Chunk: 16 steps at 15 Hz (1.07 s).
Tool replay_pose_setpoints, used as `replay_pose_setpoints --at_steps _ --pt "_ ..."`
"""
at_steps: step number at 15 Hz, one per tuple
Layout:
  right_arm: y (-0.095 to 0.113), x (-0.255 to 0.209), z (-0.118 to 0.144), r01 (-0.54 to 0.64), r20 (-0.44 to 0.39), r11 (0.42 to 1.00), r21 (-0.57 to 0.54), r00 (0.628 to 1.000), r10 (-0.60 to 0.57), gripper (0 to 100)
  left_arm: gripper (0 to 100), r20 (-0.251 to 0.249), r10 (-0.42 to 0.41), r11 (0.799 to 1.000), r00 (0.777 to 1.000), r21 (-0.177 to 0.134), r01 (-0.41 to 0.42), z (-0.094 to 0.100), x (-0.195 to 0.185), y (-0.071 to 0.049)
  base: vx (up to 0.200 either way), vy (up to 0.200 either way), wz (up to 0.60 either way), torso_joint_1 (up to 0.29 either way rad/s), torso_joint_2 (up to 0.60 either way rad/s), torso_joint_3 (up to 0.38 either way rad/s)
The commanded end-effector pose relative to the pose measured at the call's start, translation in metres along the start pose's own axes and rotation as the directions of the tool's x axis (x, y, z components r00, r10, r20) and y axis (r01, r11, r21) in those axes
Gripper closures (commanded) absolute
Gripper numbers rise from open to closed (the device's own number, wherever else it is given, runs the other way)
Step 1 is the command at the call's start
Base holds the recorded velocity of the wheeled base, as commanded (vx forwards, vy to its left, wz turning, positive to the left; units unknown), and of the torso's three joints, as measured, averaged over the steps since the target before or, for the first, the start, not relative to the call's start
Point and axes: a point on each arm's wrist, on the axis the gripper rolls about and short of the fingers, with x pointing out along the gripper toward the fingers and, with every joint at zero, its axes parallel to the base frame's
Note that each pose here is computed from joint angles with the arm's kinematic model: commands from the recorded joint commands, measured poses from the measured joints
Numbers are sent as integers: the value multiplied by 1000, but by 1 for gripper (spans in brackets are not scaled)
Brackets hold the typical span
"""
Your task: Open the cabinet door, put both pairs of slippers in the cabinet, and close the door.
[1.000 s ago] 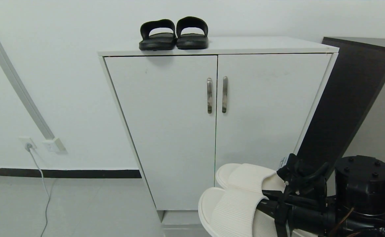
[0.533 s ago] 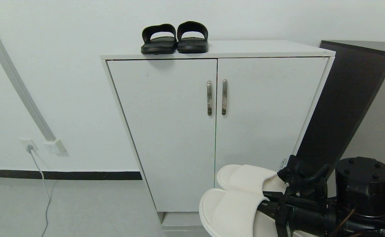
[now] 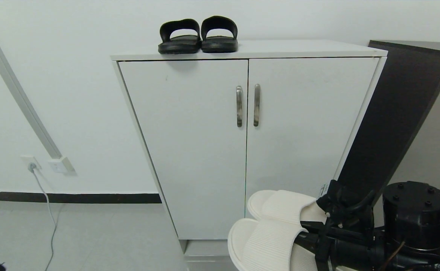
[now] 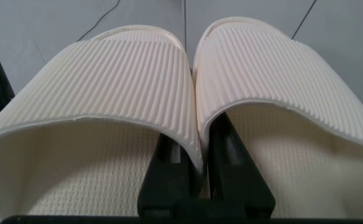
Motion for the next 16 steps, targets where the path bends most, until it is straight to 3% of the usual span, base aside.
replay_pose_setpoints --at_steps 1,5,9,12,14,15,16 --pt "1 0 -1 -4 -3 1000 -1 1000 4 100 0 -113 -75 997 991 -34 71 11 44 9 0 0 0 0 0 0" --pt "2 3 -3 -11 -12 1000 -2 1000 11 100 0 -94 -171 985 981 -38 168 34 79 14 0 0 0 0 0 0" --pt "2 5 -5 -16 -23 1000 0 1000 16 100 0 -125 -314 949 941 -60 309 50 115 8 0 0 0 0 0 0" --pt "2 6 -6 -15 -21 1000 0 1000 15 100 0 -127 -466 885 875 -70 461 55 155 -15 0 0 0 0 0 0" --pt "2 5 -5 -14 -18 1000 -1 1000 14 100 0 -123 -501 865 857 -62 497 58 180 -34 0 0 0 0 0 0" --pt "2 5 -6 -13 -18 1000 0 1000 13 100 0 -120 -502 865 856 -60 499 59 184 -37 0 0 0 0 0 0" --pt "2 5 -6 -13 -20 1000 2 1000 13 100 0 -79 -540 842 838 -46 538 62 217 -56 0 0 0 0 0 0"
